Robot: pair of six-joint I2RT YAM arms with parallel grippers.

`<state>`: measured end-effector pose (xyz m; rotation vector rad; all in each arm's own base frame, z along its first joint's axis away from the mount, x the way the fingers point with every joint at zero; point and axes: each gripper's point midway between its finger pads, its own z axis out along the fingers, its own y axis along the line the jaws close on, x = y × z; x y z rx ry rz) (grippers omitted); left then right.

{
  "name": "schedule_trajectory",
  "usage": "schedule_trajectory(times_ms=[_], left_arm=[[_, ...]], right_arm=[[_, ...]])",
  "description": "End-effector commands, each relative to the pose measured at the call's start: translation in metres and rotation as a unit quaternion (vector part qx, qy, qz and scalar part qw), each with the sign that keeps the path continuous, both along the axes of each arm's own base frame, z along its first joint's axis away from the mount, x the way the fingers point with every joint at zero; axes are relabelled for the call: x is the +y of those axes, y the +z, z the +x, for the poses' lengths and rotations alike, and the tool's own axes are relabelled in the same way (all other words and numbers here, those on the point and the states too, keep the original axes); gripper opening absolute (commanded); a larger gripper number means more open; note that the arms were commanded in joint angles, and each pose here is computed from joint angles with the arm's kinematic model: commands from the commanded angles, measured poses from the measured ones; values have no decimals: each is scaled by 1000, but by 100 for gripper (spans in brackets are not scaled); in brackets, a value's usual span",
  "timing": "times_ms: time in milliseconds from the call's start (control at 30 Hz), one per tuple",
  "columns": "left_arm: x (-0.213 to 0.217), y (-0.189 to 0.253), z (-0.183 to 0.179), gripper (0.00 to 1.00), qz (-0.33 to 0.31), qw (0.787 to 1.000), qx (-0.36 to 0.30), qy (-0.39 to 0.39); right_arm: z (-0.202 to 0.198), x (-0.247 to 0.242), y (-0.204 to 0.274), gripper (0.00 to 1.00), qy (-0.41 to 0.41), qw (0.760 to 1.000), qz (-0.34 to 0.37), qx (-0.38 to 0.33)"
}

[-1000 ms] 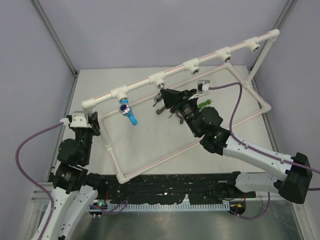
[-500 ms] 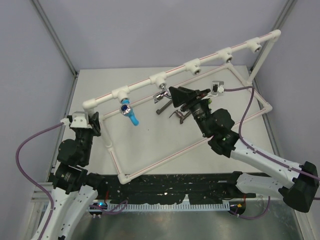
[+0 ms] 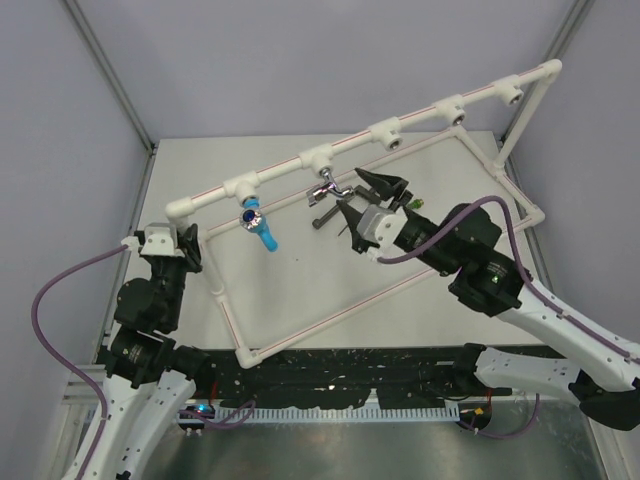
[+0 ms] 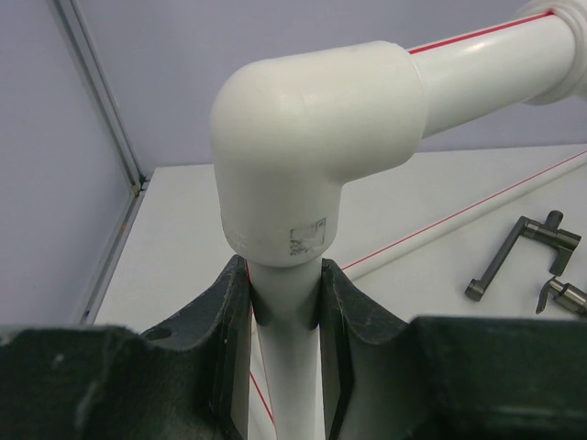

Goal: Install the water faucets

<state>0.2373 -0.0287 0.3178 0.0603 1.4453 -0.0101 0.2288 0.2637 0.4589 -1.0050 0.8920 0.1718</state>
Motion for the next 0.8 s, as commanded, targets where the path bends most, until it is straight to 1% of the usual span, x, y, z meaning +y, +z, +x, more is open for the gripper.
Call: schedule_trajectory(times_ms=[0,200,333,367,400,433,567,600,700,733,767], left_arm=[[-4,-17,1,0,26,999,29,-10],[-4,-17,1,0,27,999,30,-10],[-4,-17,1,0,27,999,30,-10],[-4,-18,2,0,28,999,30,-10],[-3,-17,1,0,27,999,29,-9],[-3,-17,1,0,27,999,29,-9],[-3,-17,1,0,27,999,29,-9],[-3,-17,1,0,27,999,28,-9],[-2,-15,0,0,25,999,26,-8],[-3,-15,0,0,26,999,26,-9],[-2,-15,0,0,25,999,25,-8]], right_arm=[[-8,13,-15,65,11,979,-171,-114],[6,20,-30,65,-33,955,-254,-149],[20,24,-43,65,-67,935,-304,-172],[22,26,-35,64,-80,932,-297,-190],[26,27,-43,64,-87,927,-308,-197],[30,28,-39,62,-100,927,-296,-206],[45,30,-43,56,-144,921,-298,-207],[48,29,-43,55,-152,921,-294,-207],[54,31,-46,47,-168,925,-277,-198],[55,32,-49,45,-170,929,-269,-187],[57,32,-50,41,-171,934,-258,-178]])
